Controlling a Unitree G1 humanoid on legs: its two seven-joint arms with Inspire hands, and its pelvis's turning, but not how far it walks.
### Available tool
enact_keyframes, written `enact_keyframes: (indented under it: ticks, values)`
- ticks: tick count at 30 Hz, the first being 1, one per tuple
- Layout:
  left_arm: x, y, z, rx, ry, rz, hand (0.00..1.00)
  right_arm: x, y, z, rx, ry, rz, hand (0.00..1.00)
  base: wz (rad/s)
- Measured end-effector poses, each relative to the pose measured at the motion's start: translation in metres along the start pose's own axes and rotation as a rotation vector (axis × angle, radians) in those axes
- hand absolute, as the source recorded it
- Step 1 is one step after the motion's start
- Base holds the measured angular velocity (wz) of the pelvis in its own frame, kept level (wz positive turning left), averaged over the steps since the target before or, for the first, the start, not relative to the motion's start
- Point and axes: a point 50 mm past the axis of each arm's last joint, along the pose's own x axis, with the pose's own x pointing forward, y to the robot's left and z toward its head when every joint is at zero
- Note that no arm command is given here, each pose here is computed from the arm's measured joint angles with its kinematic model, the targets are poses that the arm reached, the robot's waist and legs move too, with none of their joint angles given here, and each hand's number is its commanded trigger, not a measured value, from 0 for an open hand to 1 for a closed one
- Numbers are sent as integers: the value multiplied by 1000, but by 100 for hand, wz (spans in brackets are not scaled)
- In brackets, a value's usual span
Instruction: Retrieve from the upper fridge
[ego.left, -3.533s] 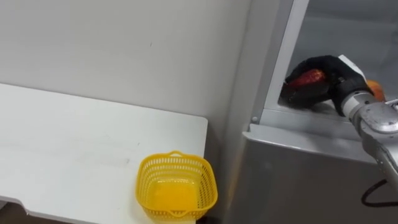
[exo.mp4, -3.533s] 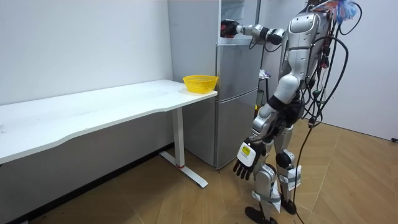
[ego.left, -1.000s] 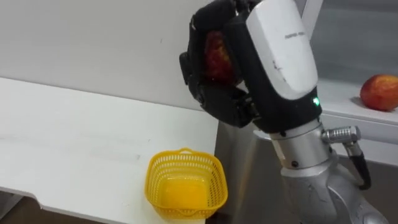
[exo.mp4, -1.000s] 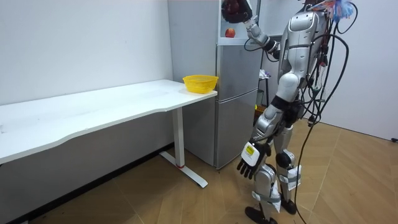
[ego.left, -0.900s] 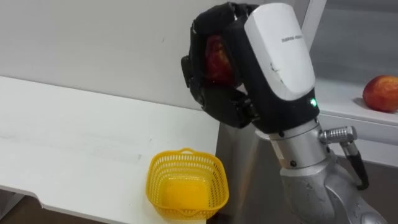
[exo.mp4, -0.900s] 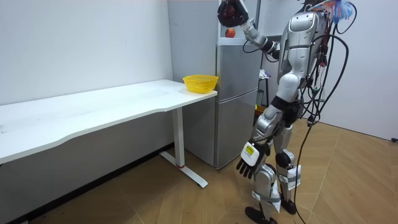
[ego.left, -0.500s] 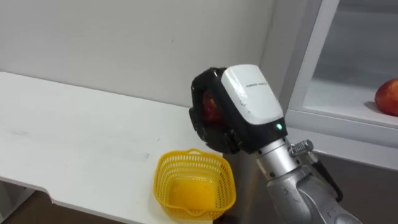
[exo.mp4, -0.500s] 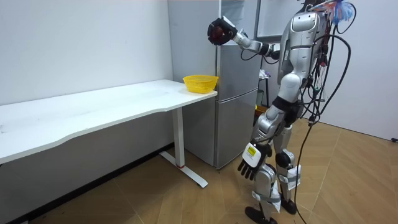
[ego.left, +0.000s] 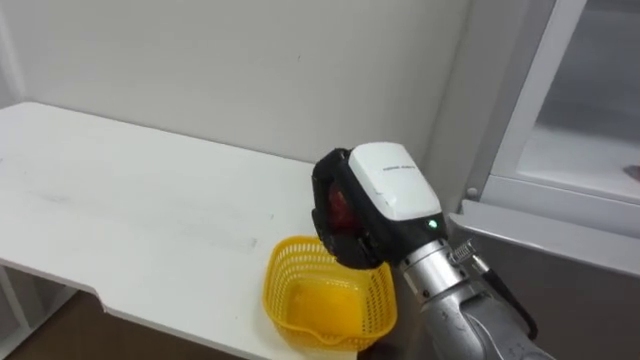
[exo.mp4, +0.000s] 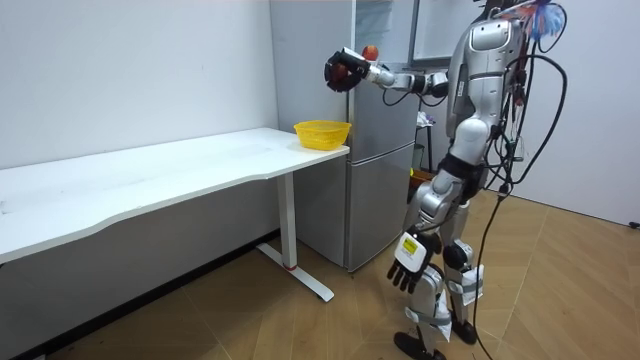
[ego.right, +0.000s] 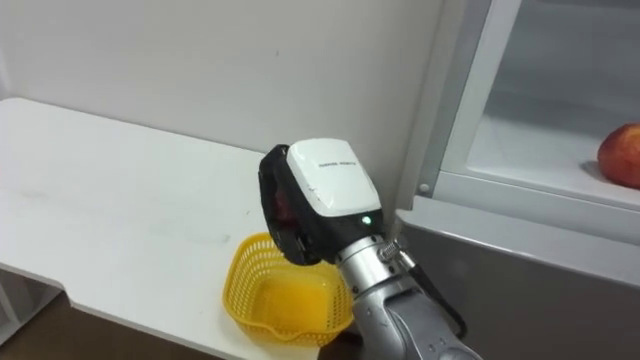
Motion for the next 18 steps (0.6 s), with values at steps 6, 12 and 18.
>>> enact_keyframes:
  ticks: [6, 12, 18]
  values:
    - [0, 0, 0, 1, 0, -14, 0, -14, 17, -13, 19, 70, 68, 100, 5]
    - [0, 2, 3, 2, -7, -9, 0, -23, 27, -21, 18, 113, 107, 100, 0]
    - [0, 2, 3, 2, -5, -10, 0, -23, 27, -21, 20, 113, 107, 100, 0]
